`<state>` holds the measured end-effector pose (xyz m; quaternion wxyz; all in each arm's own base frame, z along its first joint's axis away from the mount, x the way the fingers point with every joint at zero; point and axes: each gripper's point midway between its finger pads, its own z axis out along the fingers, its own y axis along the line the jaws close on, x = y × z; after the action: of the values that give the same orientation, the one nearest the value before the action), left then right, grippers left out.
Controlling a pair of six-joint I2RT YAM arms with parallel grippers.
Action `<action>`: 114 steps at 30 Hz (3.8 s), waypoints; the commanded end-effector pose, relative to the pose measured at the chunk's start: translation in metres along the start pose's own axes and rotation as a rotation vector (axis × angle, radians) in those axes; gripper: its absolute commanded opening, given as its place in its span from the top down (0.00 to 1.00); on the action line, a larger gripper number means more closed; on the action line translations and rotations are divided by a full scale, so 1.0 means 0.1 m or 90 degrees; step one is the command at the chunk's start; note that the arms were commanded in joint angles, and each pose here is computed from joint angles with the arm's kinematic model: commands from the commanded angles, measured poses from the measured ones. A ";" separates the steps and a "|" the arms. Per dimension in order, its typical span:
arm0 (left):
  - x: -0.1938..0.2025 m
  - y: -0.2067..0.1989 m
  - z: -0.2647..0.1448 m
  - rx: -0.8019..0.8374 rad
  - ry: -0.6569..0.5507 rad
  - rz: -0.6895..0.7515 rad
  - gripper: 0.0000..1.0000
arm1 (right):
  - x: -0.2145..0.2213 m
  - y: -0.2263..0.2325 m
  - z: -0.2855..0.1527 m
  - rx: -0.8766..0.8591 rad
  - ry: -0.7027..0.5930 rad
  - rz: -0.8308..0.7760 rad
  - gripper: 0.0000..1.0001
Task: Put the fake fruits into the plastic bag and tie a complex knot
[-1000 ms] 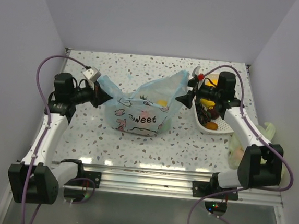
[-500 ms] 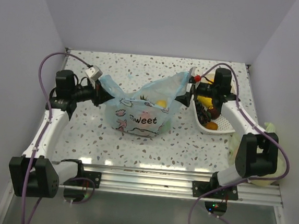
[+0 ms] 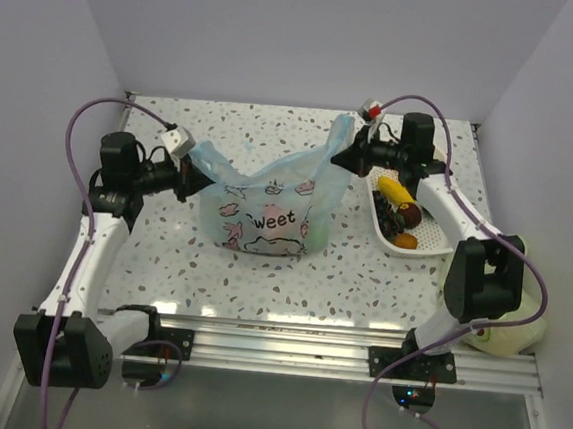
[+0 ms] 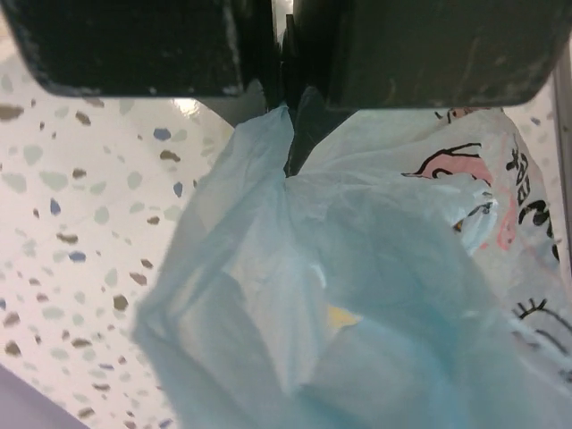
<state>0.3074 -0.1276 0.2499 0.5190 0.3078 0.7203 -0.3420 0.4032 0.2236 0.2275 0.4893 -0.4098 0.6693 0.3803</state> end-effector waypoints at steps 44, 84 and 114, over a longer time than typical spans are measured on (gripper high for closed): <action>1.82 -0.60 0.24 0.317 0.413 0.441 1.00 | 1.27 -0.65 -0.42 0.492 0.263 0.516 1.00; 0.55 -1.31 1.00 0.390 0.271 0.289 0.97 | 0.17 0.23 0.12 0.331 0.208 0.242 1.00; 1.53 -1.23 0.19 0.460 0.421 0.451 0.96 | 0.27 -0.09 -0.02 0.275 0.124 0.413 1.00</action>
<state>0.1787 -0.1839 0.0905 0.1732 0.7826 0.5515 -0.2309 0.4077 0.1956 0.1800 0.3403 -0.0662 0.8988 0.2682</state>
